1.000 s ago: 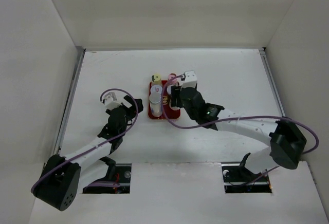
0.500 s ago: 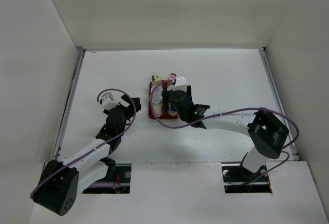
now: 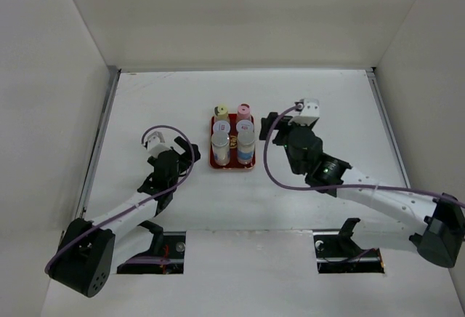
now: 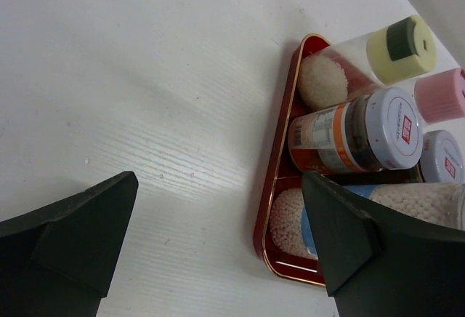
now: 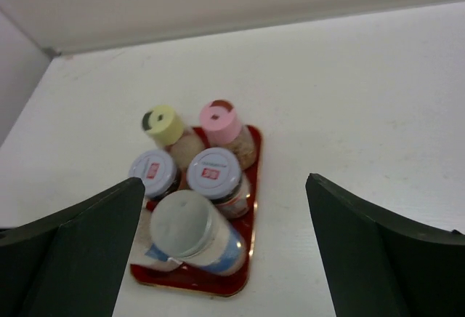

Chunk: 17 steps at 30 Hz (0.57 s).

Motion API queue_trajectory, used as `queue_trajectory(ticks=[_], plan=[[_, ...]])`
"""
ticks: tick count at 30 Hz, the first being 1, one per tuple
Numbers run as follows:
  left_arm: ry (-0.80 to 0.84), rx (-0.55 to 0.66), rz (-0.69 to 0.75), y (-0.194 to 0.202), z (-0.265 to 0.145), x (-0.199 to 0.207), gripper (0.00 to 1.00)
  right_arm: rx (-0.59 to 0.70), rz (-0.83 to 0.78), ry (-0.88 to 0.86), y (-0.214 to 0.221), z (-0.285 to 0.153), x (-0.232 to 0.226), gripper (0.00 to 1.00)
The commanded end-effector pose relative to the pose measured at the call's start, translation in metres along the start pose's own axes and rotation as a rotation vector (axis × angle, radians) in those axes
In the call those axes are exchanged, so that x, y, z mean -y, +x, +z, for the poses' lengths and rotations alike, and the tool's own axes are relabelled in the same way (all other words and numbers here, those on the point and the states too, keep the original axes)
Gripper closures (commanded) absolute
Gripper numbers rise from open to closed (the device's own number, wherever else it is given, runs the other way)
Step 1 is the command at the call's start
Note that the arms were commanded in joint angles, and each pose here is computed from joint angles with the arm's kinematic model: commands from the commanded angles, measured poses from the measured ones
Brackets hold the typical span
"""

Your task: Organize the condiment bottles

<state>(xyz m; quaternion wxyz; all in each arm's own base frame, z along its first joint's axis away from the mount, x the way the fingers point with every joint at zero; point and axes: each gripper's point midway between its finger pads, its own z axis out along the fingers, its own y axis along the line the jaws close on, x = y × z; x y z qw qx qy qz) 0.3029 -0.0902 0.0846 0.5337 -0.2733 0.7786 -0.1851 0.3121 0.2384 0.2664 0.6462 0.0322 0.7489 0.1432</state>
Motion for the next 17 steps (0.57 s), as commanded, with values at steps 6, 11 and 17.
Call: queue_trajectory(ticks=[6, 11, 17], plan=[[0.025, 0.060, -0.039, -0.021, -0.001, 0.016, 0.00, 0.068, 0.156, 0.269, 0.031, -0.003, 0.118, 0.00], [0.050, 0.091, -0.058, -0.028, -0.006, 0.019, 0.00, 0.096, 0.193, 0.284, 0.032, 0.001, 0.139, 0.00], [-0.007, 0.098, -0.046, -0.028, -0.004, 0.003, 0.00, 0.073, 0.146, 0.366, 0.057, 0.016, 0.166, 0.00]])
